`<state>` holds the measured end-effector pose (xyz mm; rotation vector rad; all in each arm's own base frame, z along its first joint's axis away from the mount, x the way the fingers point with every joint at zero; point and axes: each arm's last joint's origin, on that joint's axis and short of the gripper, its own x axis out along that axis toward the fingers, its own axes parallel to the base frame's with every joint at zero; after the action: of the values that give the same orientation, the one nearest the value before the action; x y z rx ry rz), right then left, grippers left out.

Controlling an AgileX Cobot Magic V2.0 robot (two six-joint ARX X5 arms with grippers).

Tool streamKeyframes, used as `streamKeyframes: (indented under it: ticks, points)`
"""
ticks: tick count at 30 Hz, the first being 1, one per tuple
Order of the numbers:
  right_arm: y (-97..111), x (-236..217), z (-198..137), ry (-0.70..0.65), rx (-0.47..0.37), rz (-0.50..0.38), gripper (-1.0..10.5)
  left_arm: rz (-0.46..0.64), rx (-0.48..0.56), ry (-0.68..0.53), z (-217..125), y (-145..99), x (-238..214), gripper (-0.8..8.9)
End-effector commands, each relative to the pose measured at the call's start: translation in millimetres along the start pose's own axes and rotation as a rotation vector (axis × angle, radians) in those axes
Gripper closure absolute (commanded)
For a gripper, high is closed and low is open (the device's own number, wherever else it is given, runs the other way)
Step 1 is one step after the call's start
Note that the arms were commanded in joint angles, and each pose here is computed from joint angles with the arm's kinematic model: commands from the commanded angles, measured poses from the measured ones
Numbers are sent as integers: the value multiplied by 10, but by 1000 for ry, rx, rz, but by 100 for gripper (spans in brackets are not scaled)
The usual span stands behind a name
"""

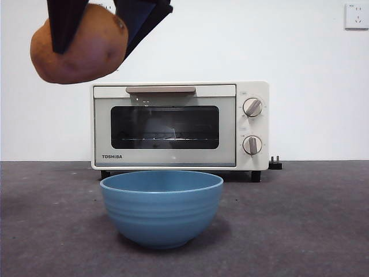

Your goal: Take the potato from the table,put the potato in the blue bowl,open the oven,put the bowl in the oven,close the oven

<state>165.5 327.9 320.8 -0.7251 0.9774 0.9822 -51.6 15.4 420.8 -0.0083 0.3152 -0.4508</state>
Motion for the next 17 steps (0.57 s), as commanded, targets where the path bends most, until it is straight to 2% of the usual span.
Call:
streamKeyframes:
  ticks: [1,4,9,13,17]
  points:
    - [29,52,-158,28,9,3,957,-3,-7,9,23,5,36,819]
    - [48,119,-391,29,55,1,957,-3,-8,21,41,7,67,819]
    - [77,187,-743,-41,188,-8,957,-1,-11,52,89,15,157,819]
    - [74,226,-828,-110,305,-18,957,1,-15,87,140,23,259,819]
    - [26,273,-822,-121,359,-70,957,2,-19,123,189,33,366,819]
